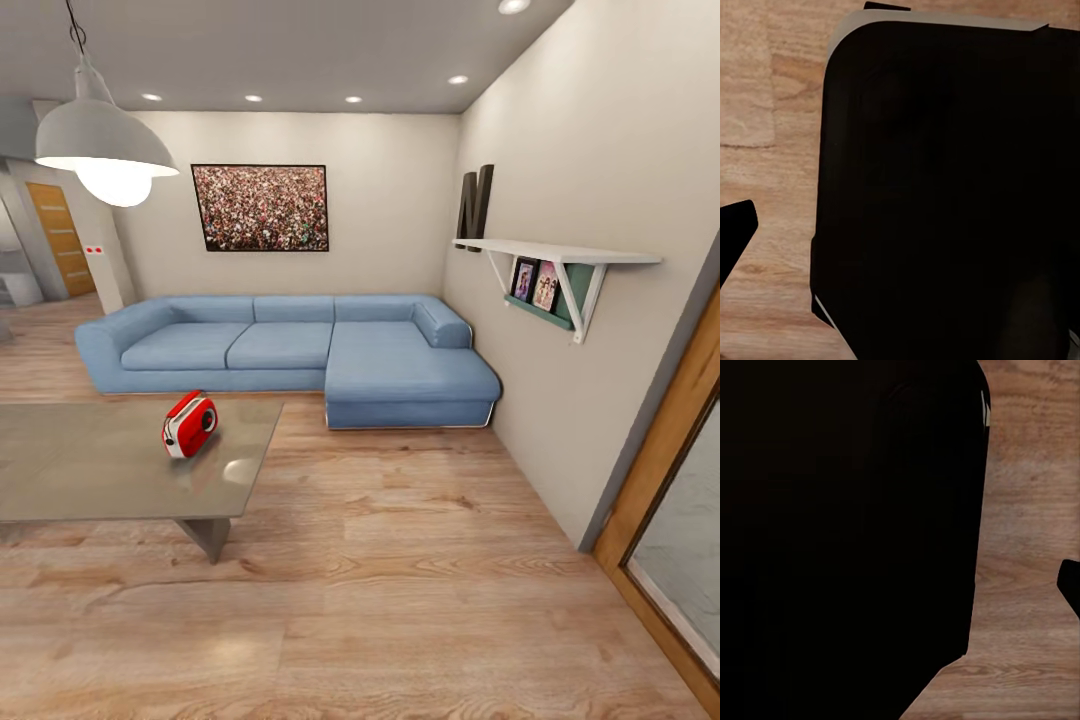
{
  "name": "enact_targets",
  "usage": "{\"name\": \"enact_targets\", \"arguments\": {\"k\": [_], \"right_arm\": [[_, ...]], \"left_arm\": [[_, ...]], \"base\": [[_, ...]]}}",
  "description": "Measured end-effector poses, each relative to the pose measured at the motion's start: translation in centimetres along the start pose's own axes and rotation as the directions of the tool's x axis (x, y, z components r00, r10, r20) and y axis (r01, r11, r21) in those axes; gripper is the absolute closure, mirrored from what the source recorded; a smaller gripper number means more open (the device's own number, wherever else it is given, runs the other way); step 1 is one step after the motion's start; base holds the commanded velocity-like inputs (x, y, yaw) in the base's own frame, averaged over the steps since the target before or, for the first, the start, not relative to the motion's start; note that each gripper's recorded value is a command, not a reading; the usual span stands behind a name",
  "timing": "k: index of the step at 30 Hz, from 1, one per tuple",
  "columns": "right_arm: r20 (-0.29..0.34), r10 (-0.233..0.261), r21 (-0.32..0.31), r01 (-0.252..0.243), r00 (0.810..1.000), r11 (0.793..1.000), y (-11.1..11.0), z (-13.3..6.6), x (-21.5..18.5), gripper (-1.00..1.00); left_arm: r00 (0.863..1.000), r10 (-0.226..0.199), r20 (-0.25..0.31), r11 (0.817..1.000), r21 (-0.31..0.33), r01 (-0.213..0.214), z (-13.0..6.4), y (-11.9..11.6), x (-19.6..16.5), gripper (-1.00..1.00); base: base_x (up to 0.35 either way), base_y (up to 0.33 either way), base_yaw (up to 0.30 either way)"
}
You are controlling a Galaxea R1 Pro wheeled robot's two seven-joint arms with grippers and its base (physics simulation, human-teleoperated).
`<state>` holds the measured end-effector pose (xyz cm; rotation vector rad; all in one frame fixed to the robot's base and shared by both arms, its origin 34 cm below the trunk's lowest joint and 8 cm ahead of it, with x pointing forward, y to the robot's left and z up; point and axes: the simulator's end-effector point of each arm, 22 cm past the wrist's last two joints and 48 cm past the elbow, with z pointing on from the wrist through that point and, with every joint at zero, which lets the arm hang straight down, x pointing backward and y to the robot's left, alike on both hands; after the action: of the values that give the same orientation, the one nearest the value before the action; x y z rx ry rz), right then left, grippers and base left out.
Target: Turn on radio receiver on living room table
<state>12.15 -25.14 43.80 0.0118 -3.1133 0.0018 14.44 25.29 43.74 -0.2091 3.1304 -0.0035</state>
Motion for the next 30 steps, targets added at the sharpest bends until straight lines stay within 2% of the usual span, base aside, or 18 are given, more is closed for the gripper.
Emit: {"name": "enact_targets", "arguments": {"k": [6, 30], "right_arm": [[0.000, -0.003, -0.001, 0.003, 1.000, 1.000, 0.06, 0.00, 0.01, -1.00], [0.000, -0.003, -0.002, 0.003, 1.000, 1.000, 0.08, 0.00, -0.02, -1.00]], "left_arm": [[1.000, -0.001, 0.001, 1.000, 0.000, 0.001, 0.00, 0.09, -0.03, -1.00], [1.000, -0.001, 0.001, 1.000, 0.000, 0.001, 0.00, 0.09, -0.03, -1.00]], "base": [[0.157, -0.007, 0.000], [0.310, -0.090, 0.000]]}}
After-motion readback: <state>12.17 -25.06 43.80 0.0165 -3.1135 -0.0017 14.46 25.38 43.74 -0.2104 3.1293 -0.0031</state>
